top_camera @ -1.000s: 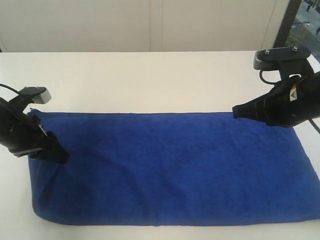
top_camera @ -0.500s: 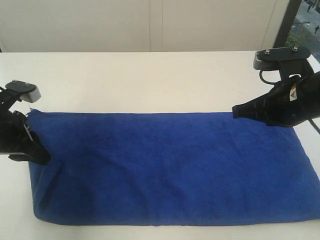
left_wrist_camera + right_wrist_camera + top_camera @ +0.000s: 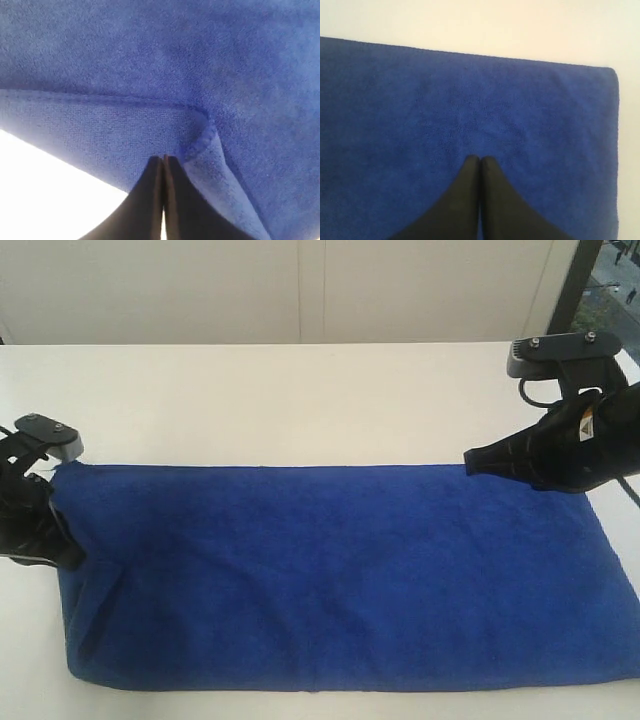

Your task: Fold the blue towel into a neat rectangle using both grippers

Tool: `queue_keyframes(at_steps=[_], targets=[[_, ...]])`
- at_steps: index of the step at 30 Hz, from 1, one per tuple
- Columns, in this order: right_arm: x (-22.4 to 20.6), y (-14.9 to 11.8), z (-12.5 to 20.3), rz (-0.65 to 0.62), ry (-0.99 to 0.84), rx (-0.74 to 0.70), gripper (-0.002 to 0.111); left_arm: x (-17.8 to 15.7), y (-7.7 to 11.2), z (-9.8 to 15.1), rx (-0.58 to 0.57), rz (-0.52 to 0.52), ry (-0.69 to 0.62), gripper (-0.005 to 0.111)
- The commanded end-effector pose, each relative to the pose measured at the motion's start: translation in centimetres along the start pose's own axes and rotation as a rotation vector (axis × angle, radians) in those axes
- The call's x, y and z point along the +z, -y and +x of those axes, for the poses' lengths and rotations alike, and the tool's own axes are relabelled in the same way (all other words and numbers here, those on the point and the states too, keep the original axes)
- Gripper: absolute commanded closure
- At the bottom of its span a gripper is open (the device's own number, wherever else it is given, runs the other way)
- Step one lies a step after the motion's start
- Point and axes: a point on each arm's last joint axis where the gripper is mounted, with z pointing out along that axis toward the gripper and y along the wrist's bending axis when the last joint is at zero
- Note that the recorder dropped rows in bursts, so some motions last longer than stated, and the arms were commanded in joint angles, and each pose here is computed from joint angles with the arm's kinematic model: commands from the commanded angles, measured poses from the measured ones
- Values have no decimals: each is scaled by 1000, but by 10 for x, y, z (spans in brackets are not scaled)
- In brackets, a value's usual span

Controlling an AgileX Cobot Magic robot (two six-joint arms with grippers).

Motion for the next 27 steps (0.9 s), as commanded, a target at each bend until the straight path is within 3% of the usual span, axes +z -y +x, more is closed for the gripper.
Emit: queue_keyframes(at_steps=[1,10,21,27], targets=[[0,1,0,1,8,-10,108,5,3,1,-41,37,-13,107],[0,1,0,1,8,-10,108,14,11,-2,-134,170,9,107],[0,1,0,-1,13,-10,108,-3,46,-19,15,590,229,107],[0,1,0,-1,13,-10,108,-9,46,-28,88,603,297,107]])
